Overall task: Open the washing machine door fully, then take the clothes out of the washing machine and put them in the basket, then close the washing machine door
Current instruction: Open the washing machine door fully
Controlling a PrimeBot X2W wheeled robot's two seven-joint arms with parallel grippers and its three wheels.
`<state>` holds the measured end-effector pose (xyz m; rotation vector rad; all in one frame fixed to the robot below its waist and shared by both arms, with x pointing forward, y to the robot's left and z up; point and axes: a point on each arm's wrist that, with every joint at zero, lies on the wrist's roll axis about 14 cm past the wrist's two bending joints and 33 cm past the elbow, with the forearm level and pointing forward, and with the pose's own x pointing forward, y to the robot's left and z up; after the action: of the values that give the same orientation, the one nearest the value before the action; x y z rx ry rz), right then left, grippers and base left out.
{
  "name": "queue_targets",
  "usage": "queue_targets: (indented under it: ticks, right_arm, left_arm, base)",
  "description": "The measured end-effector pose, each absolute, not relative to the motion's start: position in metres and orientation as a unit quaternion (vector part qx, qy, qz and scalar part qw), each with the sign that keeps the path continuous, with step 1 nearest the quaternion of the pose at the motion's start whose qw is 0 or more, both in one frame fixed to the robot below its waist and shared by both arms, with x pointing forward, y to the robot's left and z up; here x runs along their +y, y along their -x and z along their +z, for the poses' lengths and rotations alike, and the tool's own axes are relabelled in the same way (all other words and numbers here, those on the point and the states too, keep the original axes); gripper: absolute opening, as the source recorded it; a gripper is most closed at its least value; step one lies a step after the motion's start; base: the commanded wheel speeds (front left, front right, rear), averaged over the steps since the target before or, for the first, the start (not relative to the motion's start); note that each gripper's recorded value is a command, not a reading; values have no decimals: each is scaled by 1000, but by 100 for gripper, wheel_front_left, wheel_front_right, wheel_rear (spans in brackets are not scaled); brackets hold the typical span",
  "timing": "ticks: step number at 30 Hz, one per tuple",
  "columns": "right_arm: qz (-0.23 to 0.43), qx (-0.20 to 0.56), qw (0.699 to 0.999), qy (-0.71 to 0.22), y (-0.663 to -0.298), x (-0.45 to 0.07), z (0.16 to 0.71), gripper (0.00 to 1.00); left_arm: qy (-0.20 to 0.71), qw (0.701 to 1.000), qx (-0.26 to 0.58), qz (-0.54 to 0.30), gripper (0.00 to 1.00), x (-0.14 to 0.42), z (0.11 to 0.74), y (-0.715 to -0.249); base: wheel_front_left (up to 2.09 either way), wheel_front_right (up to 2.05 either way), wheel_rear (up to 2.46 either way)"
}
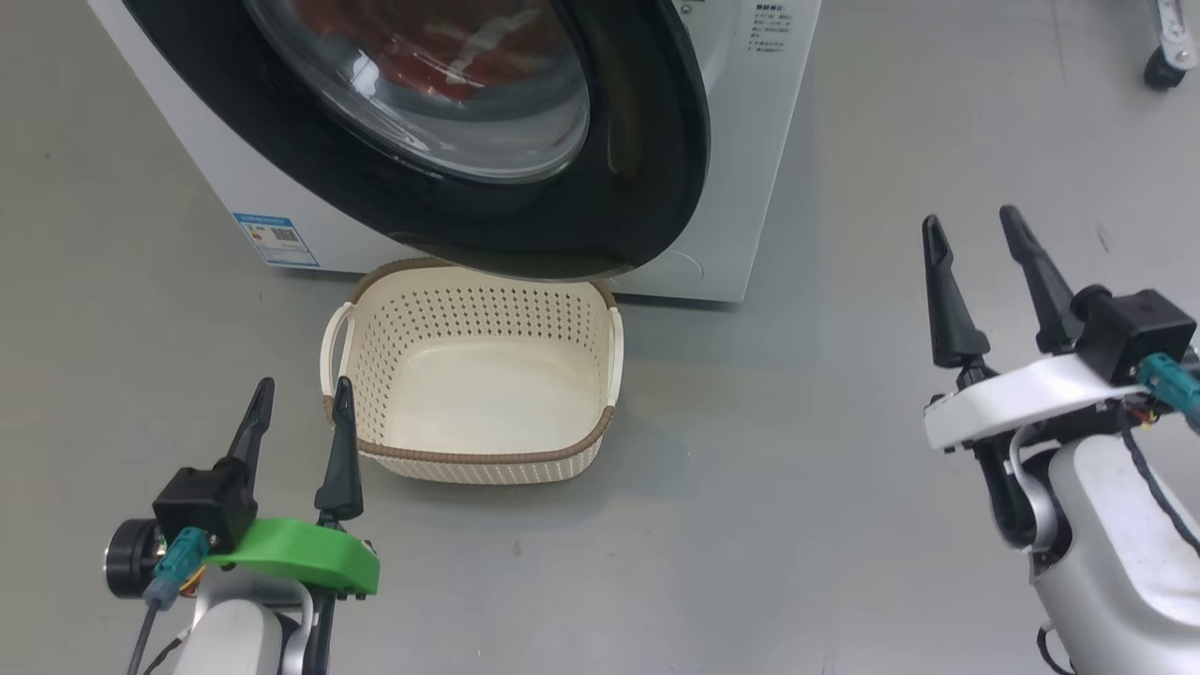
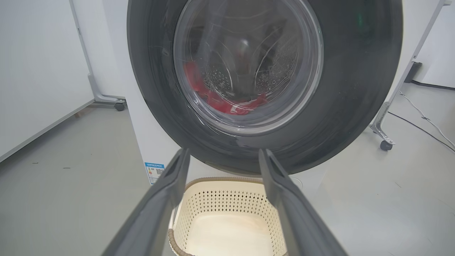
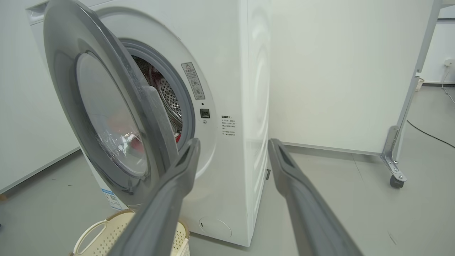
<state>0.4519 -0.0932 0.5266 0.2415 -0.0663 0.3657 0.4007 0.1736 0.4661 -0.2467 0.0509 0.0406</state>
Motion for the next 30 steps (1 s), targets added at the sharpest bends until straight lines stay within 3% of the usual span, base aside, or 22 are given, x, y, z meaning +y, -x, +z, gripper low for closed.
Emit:
queue_targets:
  ticks: [5,6,7,8,11,17,30]
  right_arm:
    - [209,-47,972,-93,-478,-86,540,100]
    - [214,-50,972,-86,-483,-84,542,80]
    - [219,-51,971,-80,-489,-82,545,12]
    - [226,-53,970,-78,-494,-79,547,0]
    - [236,-53,967,-84,-505,-72,550,0]
    - [250,-28,950,-184,-542,-52,553,0]
    - [270,88,870,-404,-597,-9,545,0]
  left_arm:
    - [122,992,28,16,100,173,462,-412]
    - [122,992,31,14,100,172,460,-414]
    - [121,992,34,12,100,170,458,-415]
    - [121,992,38,9,100,168,456,-417]
    - [122,992,42,8,100,168,452,-421]
    - [124,991,53,15,100,173,441,-433]
    - [126,988,80,38,100,189,418,-436]
  base:
    - [0,0,0]
    - [0,0,0]
    - [0,0,0]
    - [0,0,0]
    - [0,0,0]
    - [0,0,0]
    - [0,0,0]
